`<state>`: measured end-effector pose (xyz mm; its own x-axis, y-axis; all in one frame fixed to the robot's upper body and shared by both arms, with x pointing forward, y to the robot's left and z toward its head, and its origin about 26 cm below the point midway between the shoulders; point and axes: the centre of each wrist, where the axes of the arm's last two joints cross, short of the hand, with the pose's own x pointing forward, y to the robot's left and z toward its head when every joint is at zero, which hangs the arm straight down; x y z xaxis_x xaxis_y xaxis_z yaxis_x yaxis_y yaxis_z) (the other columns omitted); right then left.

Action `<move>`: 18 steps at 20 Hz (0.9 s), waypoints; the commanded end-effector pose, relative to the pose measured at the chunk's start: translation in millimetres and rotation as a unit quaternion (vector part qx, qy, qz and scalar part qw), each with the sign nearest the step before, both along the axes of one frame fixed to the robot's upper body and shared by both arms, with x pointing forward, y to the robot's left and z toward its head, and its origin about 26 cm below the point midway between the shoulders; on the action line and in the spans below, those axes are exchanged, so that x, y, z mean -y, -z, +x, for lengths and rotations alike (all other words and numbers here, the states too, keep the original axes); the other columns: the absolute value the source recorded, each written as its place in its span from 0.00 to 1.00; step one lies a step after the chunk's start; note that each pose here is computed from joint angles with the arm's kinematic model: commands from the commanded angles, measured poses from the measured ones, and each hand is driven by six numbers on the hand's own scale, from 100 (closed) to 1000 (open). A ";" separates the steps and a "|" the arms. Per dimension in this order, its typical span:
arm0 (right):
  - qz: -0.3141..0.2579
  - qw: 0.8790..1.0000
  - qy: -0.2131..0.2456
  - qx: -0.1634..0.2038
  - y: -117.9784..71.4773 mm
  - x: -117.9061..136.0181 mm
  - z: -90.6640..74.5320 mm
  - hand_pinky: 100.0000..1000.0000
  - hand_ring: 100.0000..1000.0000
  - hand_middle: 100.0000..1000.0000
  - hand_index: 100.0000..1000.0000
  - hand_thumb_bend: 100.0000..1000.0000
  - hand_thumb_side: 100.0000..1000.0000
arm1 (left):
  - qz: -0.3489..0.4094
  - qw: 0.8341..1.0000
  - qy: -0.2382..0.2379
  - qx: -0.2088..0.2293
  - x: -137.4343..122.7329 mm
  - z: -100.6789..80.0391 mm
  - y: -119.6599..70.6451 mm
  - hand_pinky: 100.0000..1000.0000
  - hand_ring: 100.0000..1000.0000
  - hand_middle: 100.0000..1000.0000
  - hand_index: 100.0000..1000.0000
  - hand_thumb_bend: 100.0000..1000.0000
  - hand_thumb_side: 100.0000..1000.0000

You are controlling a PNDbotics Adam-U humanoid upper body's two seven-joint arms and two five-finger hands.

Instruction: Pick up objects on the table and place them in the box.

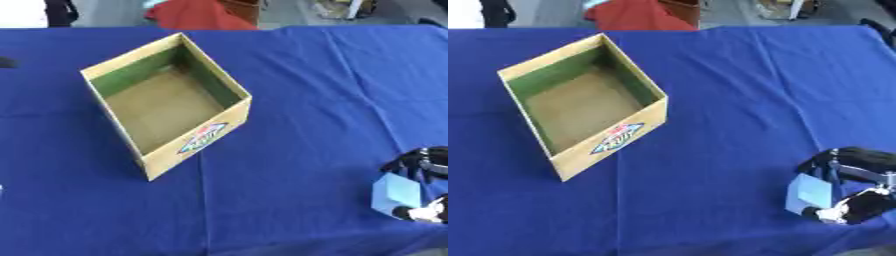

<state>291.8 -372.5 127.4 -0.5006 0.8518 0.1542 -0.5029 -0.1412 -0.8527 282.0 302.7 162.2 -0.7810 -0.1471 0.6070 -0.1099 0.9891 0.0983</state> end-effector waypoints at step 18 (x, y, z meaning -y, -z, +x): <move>0.081 0.996 0.006 0.044 -10.4 -3.8 2.0 0.04 0.34 0.33 0.62 0.00 0.45 | 0.009 1.000 0.006 0.010 -0.3 -1.1 -7.9 0.54 0.80 0.65 0.70 0.08 0.94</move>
<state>291.7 -366.9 124.6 -0.4939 0.8287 0.2635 -0.4545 0.0123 -0.8907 282.4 302.4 162.9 -0.7811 -0.1459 0.6071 -0.1045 0.9892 0.1032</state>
